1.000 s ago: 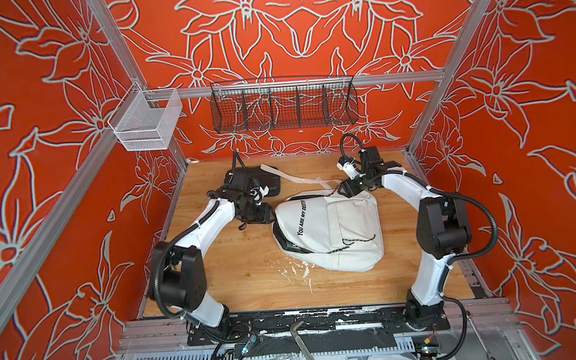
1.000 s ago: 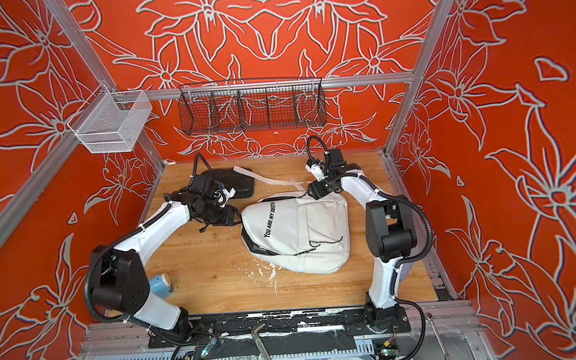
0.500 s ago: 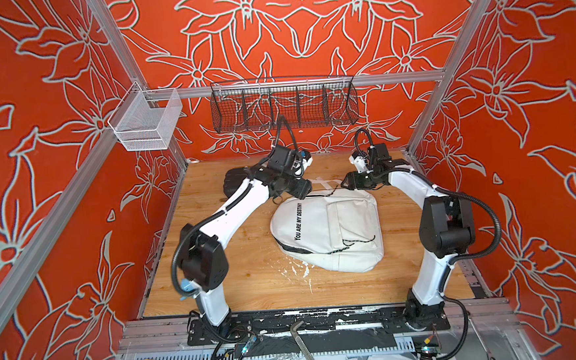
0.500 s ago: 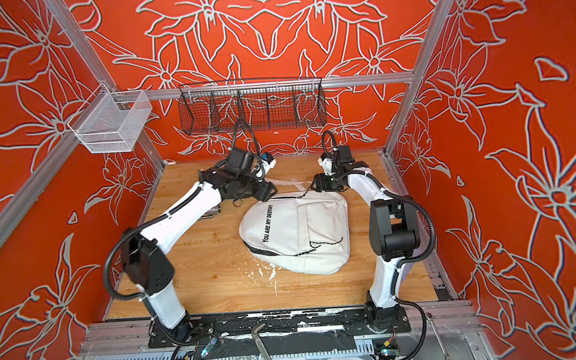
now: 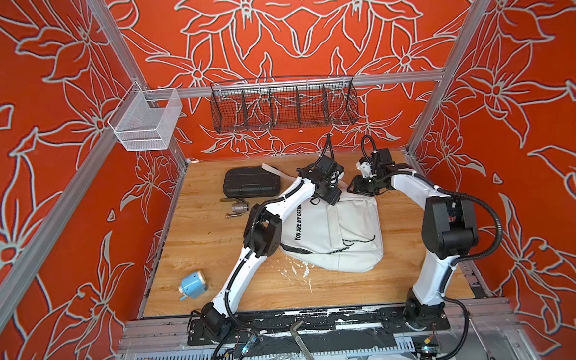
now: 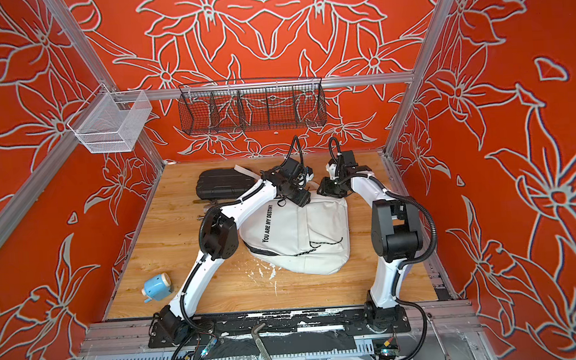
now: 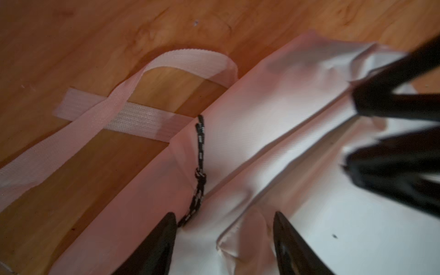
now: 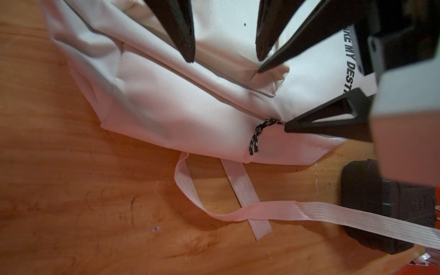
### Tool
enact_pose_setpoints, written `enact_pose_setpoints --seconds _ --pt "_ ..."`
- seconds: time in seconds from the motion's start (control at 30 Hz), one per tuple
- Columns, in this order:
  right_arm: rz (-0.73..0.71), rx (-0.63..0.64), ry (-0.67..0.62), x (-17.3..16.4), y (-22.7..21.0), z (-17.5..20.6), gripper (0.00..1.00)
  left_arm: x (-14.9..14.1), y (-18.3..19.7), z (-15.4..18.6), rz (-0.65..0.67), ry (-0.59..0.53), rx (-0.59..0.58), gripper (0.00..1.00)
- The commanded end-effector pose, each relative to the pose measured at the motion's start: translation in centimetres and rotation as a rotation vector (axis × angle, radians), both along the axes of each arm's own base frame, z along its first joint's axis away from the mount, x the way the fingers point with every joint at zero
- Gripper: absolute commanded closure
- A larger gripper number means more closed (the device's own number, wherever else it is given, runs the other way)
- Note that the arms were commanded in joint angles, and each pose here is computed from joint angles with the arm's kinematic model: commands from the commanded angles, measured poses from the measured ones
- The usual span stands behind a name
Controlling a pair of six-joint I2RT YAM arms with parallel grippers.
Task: Pack books, pencil case, and school supplies into a backpack
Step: Zip the student bag at the center of the table.
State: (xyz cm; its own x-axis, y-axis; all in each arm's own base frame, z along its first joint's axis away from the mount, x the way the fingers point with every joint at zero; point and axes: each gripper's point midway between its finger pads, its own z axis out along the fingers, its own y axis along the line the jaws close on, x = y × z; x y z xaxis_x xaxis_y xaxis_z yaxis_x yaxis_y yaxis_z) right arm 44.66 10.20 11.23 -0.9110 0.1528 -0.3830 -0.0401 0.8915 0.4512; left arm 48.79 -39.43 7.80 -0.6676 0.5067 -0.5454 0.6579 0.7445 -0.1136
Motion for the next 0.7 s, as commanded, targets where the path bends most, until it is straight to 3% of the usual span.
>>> enact_pose_setpoints --seconds 0.0,0.37,0.53,0.67 --pt "-0.029 0.021 -0.045 -0.2 0.1 2.0 0.61 1.6 0.1 0.3 0.079 -0.036 0.000 0.34" --pt "0.033 0.013 0.024 -1.4 0.6 -0.7 0.64 3.8 -0.5 -1.9 0.168 -0.102 0.003 0.36" --pt "0.031 0.004 0.063 -2.1 0.4 -2.1 0.60 4.0 -1.2 -3.0 0.170 -0.082 -0.021 0.54" --pt "0.020 -0.021 0.091 -2.3 0.0 -3.0 0.57 3.6 -0.9 -3.8 0.175 -0.056 -0.004 0.78"
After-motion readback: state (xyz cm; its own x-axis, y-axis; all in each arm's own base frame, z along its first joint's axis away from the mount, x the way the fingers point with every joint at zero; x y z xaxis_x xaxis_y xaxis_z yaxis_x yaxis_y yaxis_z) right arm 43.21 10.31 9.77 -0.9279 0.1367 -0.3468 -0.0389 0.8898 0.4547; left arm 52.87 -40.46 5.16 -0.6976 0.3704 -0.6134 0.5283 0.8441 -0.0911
